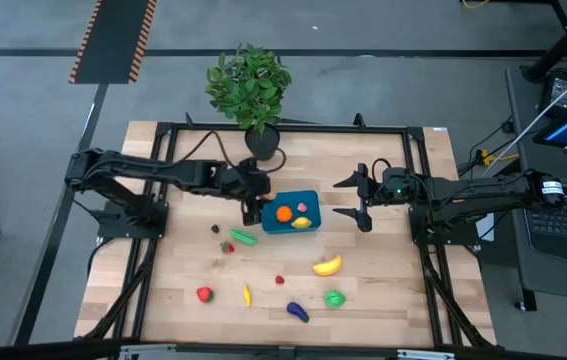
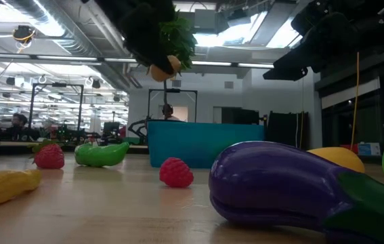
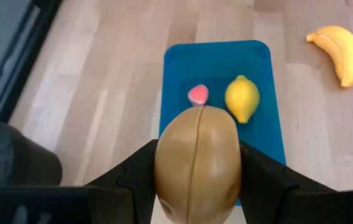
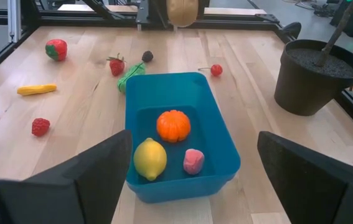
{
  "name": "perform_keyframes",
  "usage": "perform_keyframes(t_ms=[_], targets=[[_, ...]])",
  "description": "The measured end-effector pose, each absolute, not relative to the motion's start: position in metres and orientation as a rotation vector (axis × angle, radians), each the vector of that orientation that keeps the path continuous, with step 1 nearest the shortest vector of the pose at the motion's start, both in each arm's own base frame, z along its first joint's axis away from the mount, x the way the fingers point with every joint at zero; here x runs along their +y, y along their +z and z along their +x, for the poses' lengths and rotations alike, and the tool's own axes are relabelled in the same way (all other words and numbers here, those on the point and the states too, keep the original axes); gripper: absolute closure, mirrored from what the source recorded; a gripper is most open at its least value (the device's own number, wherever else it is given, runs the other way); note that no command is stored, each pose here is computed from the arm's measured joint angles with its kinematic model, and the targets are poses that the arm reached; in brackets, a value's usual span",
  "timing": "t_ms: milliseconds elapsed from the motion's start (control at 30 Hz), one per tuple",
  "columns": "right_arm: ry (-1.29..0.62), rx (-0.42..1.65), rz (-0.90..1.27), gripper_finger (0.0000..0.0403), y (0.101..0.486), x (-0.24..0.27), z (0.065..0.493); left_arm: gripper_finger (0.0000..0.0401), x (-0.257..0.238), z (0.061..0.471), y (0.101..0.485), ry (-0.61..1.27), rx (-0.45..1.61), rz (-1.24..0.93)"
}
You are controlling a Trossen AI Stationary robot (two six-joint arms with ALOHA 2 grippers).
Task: Pick and placing Produce into tupperware
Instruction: Put the brown potato into the blue bin
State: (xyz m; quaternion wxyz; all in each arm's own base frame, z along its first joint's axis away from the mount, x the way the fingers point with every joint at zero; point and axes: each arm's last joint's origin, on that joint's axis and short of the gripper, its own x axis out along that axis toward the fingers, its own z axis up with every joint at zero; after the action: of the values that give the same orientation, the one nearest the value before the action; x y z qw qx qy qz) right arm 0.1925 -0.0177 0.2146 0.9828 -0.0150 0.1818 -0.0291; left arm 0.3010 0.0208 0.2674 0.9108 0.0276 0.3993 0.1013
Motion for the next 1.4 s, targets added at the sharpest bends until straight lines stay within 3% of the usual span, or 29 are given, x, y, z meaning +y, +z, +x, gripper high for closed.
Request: perform_keyframes(t_ms=[367, 933, 1400], targets=[[-0.059, 0.367, -0.030, 0.0055, 0.214, -0.018, 0.192, 0.0232, 0.024, 0.317, 0.254, 0.120, 0.971, 0.030], [-0.058, 0.371, -0.030, 0.0055, 0.214, -0.018, 0.192, 0.0232, 0.016, 0.333, 0.251, 0.027, 0.889, -0.007], [-0.058, 0.376, -0.029, 0.0055, 0.213, -0.018, 0.193, 0.0232, 0.016, 0.356, 0.210, -0.045, 0.949, -0.061]])
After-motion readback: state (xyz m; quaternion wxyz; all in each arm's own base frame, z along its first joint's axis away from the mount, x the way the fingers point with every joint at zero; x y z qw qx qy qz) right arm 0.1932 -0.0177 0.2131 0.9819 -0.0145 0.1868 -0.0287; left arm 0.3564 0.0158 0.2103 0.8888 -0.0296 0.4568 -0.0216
